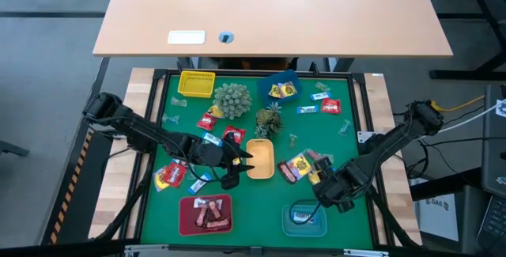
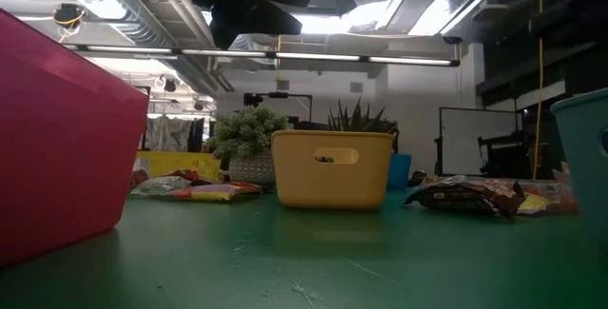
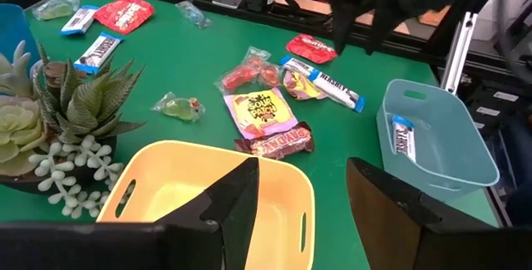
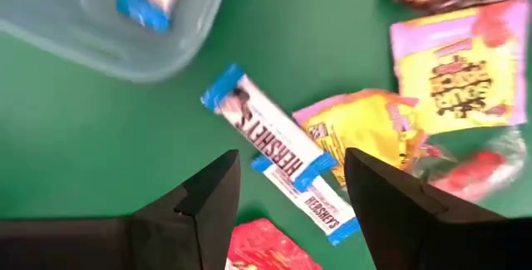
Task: Sort candy
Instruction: Put the blue chocolate bar into the light blue bin
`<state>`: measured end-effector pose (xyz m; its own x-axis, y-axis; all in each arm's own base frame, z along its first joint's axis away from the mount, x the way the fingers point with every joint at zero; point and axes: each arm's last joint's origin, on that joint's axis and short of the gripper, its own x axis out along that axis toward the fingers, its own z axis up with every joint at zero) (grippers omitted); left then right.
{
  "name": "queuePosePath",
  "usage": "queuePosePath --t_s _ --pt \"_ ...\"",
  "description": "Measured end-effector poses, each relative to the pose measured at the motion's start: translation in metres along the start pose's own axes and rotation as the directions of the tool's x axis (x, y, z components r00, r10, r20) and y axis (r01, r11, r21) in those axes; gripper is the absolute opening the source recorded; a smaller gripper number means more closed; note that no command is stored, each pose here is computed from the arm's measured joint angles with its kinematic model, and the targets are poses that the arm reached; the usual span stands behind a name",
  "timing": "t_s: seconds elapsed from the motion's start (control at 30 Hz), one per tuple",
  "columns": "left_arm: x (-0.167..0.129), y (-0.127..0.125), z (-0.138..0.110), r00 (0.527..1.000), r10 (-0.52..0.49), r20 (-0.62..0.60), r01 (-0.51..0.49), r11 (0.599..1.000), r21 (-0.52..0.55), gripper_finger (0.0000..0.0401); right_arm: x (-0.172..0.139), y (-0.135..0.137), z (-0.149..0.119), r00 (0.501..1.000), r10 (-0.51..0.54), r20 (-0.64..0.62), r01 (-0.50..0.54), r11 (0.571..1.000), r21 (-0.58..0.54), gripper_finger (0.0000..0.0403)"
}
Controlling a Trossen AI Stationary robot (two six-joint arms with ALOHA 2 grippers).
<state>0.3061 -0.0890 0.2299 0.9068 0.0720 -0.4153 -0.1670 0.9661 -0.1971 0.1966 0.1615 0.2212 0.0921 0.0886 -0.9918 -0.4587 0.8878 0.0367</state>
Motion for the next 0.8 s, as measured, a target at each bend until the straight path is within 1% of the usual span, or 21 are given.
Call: queuePosePath --t_s 0.1,0.17,0.37,0.43,0.63,0.8 --pt "0.000 0.000 0.000 1.000 0.000 0.000 0.000 1.000 0.000 0.0169 0.013 0.000 -0.005 0.999 0.031 -0.009 -0.031 0.998 -0.048 0.0214" --pt "0.000 0.000 0.000 1.000 0.000 0.000 0.000 1.000 0.000 0.0169 0.019 -0.001 -0.007 0.999 0.035 -0.001 -0.034 0.995 -0.089 0.0214" --pt "0.000 0.000 0.000 1.000 0.001 0.000 -0.001 1.000 0.000 0.0169 0.035 -0.001 -0.009 0.998 0.044 0.044 -0.032 0.969 -0.245 0.0214" --pt "0.000 0.000 0.000 1.000 0.001 0.000 -0.001 1.000 0.000 0.0169 0.041 -0.002 -0.013 0.998 0.044 0.043 -0.031 0.963 -0.269 0.0214" --pt "0.000 0.000 0.000 1.000 0.001 0.000 -0.001 1.000 0.000 0.0169 0.057 -0.004 -0.020 0.997 0.049 0.064 -0.029 0.960 -0.280 0.0214" --pt "0.000 0.000 0.000 1.000 0.002 0.001 -0.002 1.000 0.000 0.0169 0.066 -0.005 -0.024 0.994 0.054 0.090 -0.024 0.949 -0.313 0.0214"
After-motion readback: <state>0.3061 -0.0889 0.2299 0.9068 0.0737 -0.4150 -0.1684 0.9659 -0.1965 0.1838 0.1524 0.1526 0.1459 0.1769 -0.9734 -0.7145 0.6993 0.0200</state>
